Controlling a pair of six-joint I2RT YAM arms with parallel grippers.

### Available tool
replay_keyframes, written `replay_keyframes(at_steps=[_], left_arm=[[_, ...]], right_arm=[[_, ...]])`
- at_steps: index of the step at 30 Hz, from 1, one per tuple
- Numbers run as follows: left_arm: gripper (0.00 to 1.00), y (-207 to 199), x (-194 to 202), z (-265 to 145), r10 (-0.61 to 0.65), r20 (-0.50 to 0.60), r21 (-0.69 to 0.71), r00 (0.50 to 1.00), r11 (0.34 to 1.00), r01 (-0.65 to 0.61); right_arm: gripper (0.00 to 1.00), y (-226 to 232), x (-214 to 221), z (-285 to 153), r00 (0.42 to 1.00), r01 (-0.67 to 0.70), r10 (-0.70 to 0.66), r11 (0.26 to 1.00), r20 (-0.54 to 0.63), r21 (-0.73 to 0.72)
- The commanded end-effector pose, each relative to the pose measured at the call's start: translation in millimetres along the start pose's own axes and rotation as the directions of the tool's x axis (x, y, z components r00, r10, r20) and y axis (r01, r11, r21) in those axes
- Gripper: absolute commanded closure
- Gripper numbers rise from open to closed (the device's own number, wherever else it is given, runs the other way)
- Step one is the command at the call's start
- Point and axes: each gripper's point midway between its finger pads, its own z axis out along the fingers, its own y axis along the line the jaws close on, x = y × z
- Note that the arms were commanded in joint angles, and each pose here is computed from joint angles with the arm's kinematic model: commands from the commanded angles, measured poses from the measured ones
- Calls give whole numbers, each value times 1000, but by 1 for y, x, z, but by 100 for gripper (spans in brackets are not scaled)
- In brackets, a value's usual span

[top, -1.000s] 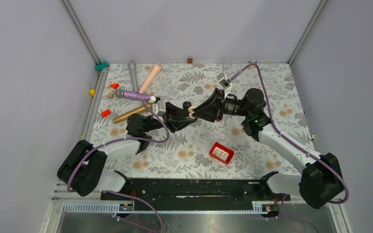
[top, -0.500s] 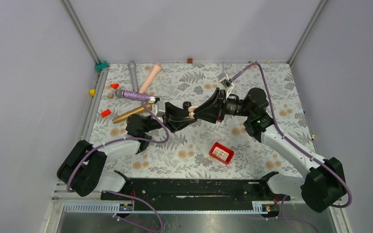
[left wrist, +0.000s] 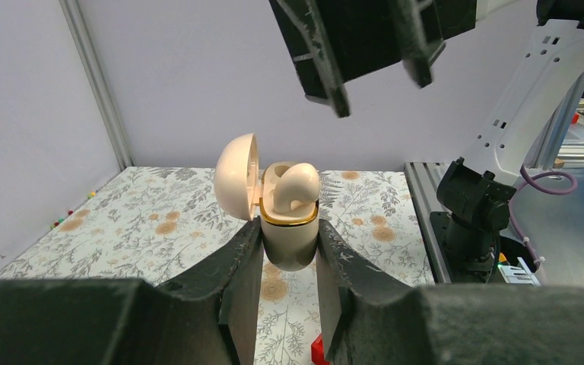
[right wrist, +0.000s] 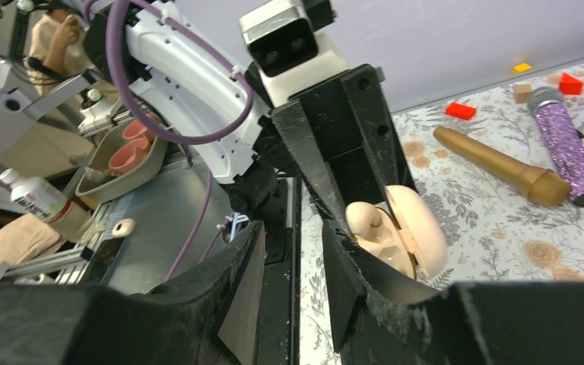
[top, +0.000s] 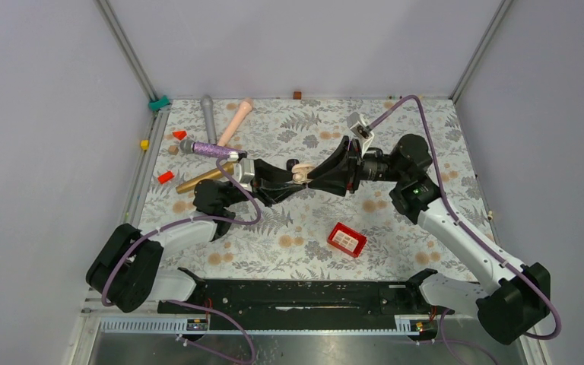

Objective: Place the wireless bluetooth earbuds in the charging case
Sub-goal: Place the earbud in the charging case.

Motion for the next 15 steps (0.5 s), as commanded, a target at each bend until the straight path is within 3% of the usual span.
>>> replay_keyframes(at_steps=[1,15], left_arm=[[98,-7,-19,0,81,49,32,995,996,-83],[99,-5,-15,0,60,42,30,997,998,-61]], right_arm=[[58,30,-17,-1,998,55,-53,990,25,-129],[54,18,8,13,1000,-7,4,991,-23,-137]])
